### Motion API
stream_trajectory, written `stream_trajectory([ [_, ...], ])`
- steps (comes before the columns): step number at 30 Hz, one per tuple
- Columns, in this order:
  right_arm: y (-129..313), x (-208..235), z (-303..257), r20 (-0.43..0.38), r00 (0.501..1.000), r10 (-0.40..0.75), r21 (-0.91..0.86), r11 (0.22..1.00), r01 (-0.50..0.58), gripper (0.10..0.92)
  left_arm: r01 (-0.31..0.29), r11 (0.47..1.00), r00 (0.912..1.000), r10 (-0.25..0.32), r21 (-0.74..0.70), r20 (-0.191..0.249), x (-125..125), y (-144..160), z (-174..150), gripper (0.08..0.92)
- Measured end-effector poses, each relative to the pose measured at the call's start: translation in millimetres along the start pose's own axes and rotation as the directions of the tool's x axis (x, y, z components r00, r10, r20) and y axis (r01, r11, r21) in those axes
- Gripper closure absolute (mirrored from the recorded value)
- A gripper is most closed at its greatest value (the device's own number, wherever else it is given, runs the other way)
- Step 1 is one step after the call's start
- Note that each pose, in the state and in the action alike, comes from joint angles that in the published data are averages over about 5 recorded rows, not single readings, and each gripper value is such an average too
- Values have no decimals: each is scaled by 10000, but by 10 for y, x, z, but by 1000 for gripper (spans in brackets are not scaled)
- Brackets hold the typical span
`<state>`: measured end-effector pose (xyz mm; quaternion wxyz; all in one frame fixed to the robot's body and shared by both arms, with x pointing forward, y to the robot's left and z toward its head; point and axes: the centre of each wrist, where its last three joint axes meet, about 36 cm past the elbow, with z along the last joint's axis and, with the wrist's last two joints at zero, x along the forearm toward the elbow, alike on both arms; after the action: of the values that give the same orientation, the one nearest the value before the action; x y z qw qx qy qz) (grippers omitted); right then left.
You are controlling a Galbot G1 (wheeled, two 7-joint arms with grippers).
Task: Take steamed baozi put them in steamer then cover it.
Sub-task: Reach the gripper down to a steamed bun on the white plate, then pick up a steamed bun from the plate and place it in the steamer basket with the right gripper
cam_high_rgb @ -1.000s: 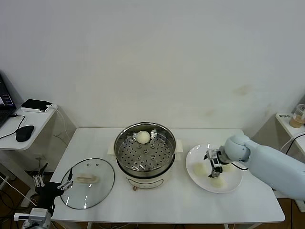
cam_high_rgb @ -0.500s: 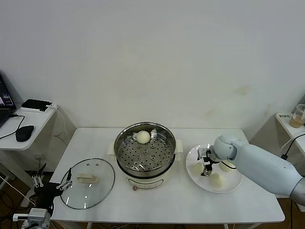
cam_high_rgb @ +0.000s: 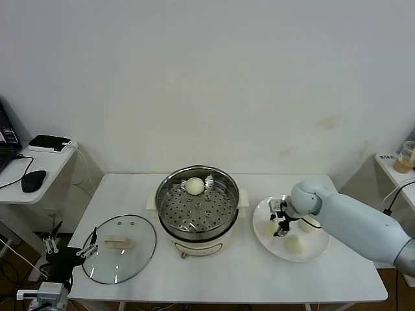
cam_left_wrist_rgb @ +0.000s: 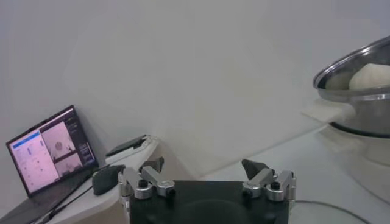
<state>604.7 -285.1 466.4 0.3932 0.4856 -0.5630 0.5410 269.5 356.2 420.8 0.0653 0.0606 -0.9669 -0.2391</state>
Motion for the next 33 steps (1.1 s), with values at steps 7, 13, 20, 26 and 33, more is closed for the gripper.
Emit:
stream_trajectory([
  [7,-125,513,88,-3,9995,331,-67,9994,-331,424,-60,10000,9999,60,22,133,-20,-9,-36,177],
  [13,-254,1097,-18,376,9948,944,21,9955,-945,413,-136,9999,9995,135,44,272,-43,-21,-76,177],
  [20,-491,1769,-417,987,9808,1684,287,9847,-1720,411,-162,9999,9992,160,51,365,-67,-19,-103,177],
  [26,-637,2104,-990,1710,9674,1870,594,9781,-1996,404,-124,9999,9993,121,86,345,-84,-17,-92,177],
  [33,-763,2077,-1781,2374,9576,1633,896,9779,-1890,403,-11,10000,9992,8,79,411,-73,13,-120,177],
])
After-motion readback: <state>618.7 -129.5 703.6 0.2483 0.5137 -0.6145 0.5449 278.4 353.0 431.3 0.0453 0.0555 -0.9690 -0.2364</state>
